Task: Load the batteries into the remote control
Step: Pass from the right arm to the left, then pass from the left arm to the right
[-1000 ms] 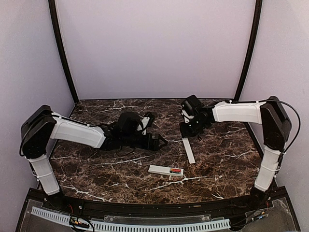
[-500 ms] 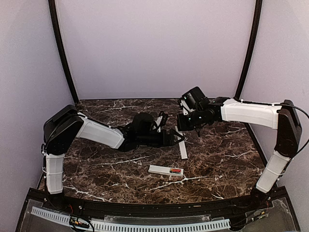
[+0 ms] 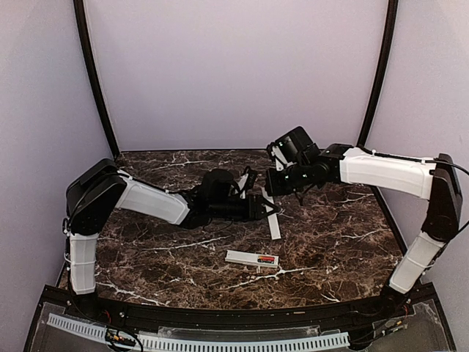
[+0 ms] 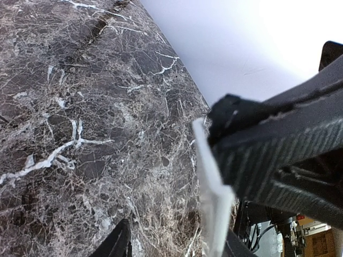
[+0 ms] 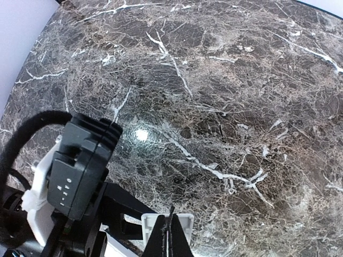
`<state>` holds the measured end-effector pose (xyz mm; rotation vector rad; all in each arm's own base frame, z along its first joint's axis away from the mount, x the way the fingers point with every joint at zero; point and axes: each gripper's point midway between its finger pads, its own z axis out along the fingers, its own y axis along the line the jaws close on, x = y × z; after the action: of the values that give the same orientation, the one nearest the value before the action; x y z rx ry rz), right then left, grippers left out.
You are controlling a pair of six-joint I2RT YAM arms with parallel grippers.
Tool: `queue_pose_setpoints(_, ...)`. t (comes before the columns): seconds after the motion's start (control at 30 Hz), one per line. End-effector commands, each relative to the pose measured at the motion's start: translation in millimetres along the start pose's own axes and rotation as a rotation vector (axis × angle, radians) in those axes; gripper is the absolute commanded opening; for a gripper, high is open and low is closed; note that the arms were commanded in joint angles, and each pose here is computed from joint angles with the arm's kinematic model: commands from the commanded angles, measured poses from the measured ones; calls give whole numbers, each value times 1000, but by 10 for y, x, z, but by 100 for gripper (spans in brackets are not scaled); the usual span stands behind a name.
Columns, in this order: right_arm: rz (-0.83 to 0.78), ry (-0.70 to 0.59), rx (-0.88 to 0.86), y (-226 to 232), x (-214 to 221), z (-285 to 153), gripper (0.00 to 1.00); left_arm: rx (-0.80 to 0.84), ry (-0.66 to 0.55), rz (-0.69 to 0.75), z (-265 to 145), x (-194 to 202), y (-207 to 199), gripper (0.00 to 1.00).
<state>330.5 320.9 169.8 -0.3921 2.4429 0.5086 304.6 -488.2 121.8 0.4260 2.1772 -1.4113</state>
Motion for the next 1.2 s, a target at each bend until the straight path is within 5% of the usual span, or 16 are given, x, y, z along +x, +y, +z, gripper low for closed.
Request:
queue_pose_setpoints(0.0, 9, -67, -46, 138, -199, -206, 0, 14, 12, 31, -1, -49, -115, 40)
queue_pose_setpoints(0.2, -7, -77, -82, 198, -213, -287, 0, 26, 8, 79, -46, -129, -233, 3)
queue_pose_setpoints(0.3, -58, -133, -165, 335, -303, -523, 0, 33, -1, 141, -147, -195, -357, 0)
queue_pose_setpoints(0.37, -122, -201, -232, 443, -394, -824, 12, 43, -14, 202, -257, -248, -479, 0)
queue_pose_setpoints(0.57, -371, -407, -549, 859, -340, -1842, 84, 182, -65, 499, -773, -374, -1131, 0)
queue_pose_setpoints(0.63, -407, -429, -642, 962, -255, -2031, 98, 253, -58, 591, -943, -326, -1377, 0)
queue_pose_setpoints(0.73, -439, -439, -755, 1098, -163, -2171, 98, 346, -59, 671, -1162, -258, -1650, 0)
queue_pose_setpoints(0.9, -497, -494, -865, 1316, -124, -2358, 85, 476, -56, 789, -1504, -119, -2102, 0)
queue_pose_setpoints(1.17, -541, -497, -958, 1631, -73, -2392, 58, 500, -32, 813, -1601, -56, -2244, 0)
